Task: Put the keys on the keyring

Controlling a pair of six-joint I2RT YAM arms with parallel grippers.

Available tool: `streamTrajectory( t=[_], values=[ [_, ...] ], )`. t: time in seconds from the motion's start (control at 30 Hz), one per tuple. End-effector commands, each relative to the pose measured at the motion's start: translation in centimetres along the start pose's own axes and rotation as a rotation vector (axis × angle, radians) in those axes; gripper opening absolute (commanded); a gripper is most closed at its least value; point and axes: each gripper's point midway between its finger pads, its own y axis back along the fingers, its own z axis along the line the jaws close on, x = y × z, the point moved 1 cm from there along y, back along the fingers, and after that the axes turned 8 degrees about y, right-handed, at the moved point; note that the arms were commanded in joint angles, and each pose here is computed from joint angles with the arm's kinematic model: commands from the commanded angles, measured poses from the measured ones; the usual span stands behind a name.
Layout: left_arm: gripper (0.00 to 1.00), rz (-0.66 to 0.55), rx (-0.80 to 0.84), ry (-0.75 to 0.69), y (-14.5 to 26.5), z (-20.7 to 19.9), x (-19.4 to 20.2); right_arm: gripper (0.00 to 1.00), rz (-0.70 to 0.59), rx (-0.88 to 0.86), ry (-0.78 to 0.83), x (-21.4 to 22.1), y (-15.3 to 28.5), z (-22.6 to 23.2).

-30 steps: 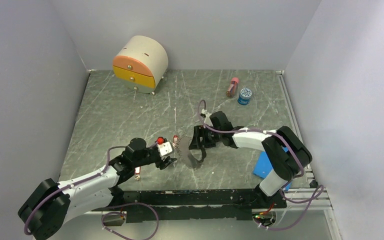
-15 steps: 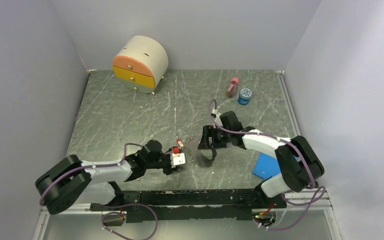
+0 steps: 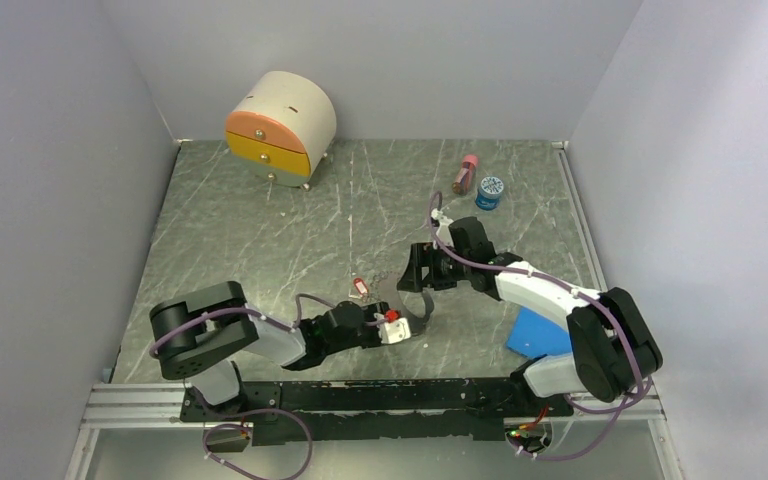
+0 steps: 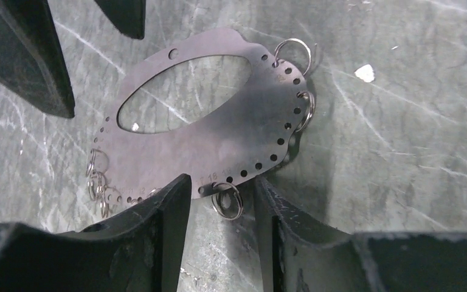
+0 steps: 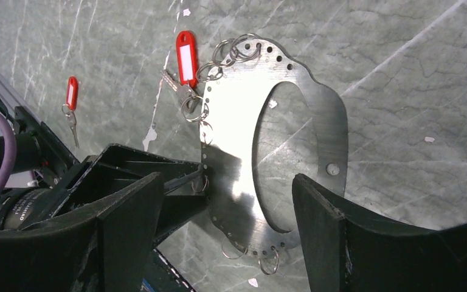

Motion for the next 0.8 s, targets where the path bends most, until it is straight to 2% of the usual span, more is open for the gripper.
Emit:
streamTrajectory(
  t=[0.0, 0.1, 0.3, 0.77],
  values=[
    [0.43, 0.084, -0.100, 0.001, 0.4, 1.1, 2.4, 0.80, -0.042, -0.022, 0.024, -1.1, 0.5, 0.2],
    [0.38, 0.088, -0.094, 0.017, 0.9, 0.9, 2.3, 0.80, -0.043, -0.025, 0.023, -1.1, 0.7, 0.1],
    [0.46, 0.108, -0.113, 0.046, 2.3, 1.1, 2.5, 0.80, -0.043, -0.034, 0.026, -1.3, 0.7, 0.0],
    [0.45, 0.071, -0.033, 0.010, 1.0, -0.3, 2.7, 0.80, -0.026, -0.056, 0.016, -1.0, 0.1, -0.1]
  ],
)
